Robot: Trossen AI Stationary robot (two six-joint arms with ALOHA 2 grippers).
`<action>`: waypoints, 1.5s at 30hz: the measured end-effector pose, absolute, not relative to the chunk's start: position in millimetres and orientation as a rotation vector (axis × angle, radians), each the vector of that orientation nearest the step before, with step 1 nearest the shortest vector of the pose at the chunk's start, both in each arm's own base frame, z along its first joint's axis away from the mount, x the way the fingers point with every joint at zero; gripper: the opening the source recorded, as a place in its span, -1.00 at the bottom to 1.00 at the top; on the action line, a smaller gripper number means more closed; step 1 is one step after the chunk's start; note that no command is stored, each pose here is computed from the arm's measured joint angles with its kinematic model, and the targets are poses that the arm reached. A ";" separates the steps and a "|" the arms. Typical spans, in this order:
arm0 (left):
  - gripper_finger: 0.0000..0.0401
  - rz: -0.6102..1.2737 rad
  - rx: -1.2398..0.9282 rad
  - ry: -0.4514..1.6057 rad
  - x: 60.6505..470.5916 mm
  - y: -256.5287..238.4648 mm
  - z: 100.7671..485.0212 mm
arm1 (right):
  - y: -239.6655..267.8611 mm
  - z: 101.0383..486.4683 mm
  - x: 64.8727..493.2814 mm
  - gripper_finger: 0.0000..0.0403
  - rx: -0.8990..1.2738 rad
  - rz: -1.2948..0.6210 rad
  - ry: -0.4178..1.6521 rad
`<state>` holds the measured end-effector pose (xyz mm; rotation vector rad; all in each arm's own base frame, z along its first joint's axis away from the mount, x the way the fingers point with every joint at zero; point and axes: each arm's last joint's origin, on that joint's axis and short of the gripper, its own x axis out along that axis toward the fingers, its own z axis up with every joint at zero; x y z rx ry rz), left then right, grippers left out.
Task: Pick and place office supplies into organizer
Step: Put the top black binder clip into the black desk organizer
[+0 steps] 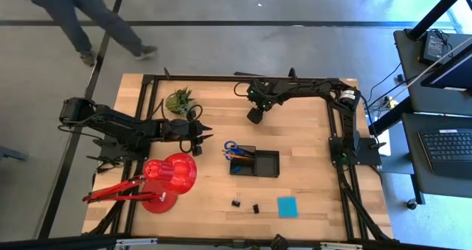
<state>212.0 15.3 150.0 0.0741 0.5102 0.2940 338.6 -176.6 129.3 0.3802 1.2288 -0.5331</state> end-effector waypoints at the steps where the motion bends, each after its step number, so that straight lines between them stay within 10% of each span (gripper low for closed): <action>1: -0.43 0.294 0.074 0.510 212.0 15.3 150.0 | -176.6 129.3 338.5 0.35 0.380 -0.533 1.229; 45: -0.43 0.294 0.074 0.510 212.0 15.3 150.0 | -174.8 135.7 334.8 -0.22 0.375 -0.533 1.234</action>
